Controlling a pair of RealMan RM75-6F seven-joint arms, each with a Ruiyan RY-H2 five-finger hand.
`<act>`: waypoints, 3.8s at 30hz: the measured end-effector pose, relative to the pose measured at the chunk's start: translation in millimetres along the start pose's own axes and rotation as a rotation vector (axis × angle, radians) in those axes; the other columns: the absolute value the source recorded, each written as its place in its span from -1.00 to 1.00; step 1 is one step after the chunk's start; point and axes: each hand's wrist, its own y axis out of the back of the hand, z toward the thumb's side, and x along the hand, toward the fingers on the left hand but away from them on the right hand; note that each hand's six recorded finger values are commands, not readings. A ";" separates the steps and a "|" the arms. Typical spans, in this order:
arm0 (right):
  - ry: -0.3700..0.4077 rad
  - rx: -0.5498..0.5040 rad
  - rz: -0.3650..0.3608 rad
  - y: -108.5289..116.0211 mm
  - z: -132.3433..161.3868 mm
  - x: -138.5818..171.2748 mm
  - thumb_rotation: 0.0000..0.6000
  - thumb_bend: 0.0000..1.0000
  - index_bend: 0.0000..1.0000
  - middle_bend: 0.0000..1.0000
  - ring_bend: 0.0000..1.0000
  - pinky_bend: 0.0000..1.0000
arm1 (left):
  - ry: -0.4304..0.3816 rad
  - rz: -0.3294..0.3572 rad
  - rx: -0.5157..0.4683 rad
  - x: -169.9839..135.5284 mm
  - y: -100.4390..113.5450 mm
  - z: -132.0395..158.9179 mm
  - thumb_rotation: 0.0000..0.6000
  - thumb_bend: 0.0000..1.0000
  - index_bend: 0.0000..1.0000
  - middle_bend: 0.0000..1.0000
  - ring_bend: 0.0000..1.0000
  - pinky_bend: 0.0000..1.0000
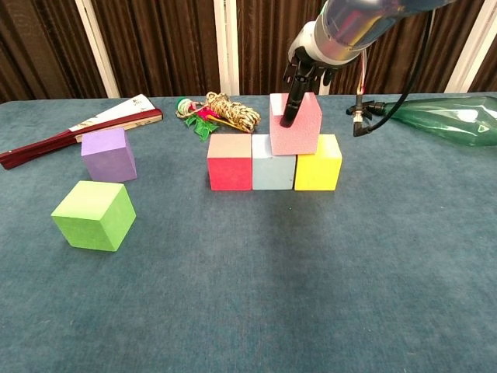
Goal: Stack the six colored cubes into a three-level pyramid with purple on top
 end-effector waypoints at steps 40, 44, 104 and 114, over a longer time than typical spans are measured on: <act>0.007 -0.020 0.007 -1.6 -4.0 -1.6 1.00 -0.50 -0.27 -0.60 -0.71 -1.00 | 0.003 -0.012 0.004 0.4 -3.1 0.4 1.00 -0.64 -0.72 -0.94 -1.00 -1.00; 0.006 -0.019 0.008 -1.9 -4.3 -1.2 1.00 -0.50 -0.30 -0.61 -0.72 -1.00 | 0.004 -0.013 0.005 0.4 -3.4 0.3 1.00 -0.64 -0.72 -0.94 -1.00 -1.00; 0.011 -0.001 0.041 7.5 -8.5 32.1 1.00 -0.50 -0.83 -1.00 -0.92 -1.00 | 0.009 -0.018 -0.016 1.1 -0.1 -2.4 1.00 -0.64 -0.82 -0.99 -1.00 -1.00; 0.076 -0.059 -0.109 50.7 -50.5 69.8 1.00 -0.50 -0.84 -1.00 -0.92 -1.00 | -0.030 -0.050 -0.007 0.5 -5.8 1.7 1.00 -0.66 -0.91 -1.00 -1.00 -1.00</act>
